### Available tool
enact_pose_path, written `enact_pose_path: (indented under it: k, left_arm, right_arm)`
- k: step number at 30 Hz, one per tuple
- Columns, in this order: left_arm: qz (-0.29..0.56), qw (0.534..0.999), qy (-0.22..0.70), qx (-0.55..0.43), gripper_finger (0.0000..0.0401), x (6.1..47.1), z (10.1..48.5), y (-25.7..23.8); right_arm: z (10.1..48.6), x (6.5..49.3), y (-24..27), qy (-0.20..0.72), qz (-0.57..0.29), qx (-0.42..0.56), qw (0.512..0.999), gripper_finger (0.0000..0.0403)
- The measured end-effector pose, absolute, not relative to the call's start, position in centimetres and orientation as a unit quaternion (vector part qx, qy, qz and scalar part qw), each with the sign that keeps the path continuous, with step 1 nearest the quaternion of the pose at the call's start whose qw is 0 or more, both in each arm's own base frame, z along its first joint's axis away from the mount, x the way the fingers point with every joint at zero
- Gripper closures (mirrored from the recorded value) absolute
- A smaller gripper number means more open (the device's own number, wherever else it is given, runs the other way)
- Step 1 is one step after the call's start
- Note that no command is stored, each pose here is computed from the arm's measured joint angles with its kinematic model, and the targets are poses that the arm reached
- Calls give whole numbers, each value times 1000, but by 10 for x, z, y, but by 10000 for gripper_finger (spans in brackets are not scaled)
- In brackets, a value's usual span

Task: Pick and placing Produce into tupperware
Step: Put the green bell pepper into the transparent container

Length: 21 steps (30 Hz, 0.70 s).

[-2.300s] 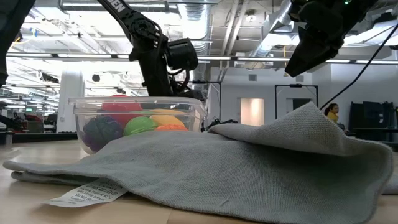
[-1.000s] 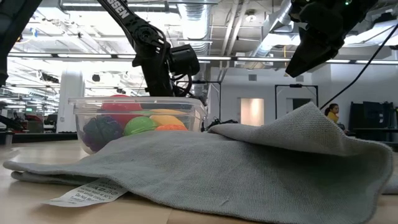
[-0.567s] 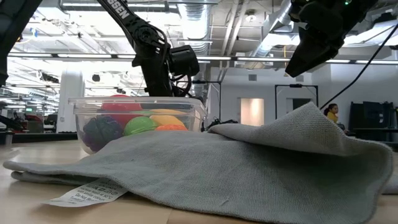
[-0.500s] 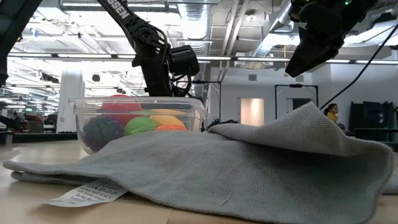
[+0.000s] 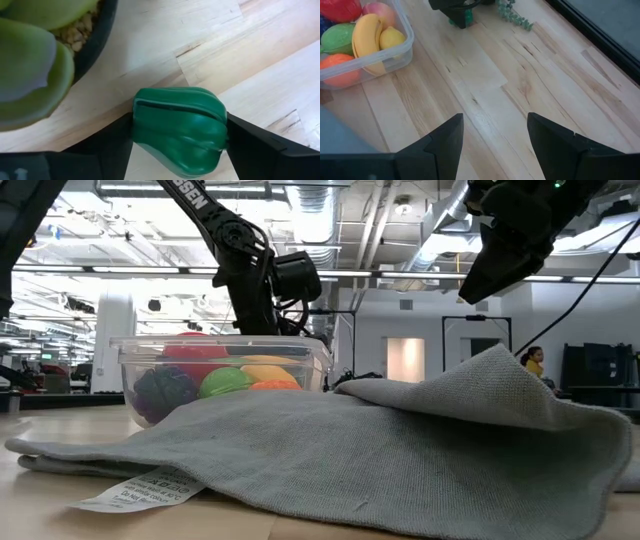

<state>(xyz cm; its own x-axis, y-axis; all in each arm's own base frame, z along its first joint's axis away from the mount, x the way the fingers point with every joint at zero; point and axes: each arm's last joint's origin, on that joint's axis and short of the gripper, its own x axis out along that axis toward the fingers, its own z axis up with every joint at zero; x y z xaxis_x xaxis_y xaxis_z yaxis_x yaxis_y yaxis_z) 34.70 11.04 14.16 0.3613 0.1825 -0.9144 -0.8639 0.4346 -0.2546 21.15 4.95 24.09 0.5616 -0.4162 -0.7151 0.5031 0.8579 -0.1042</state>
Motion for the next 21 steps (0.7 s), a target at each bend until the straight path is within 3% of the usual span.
enact_pose_path:
  k: [21]
  left_arm:
    - [339, 738, 442, -382, 145, 350, 146, 98]
  right_arm:
    - [241, 211, 50, 389, -261, 60, 882, 158]
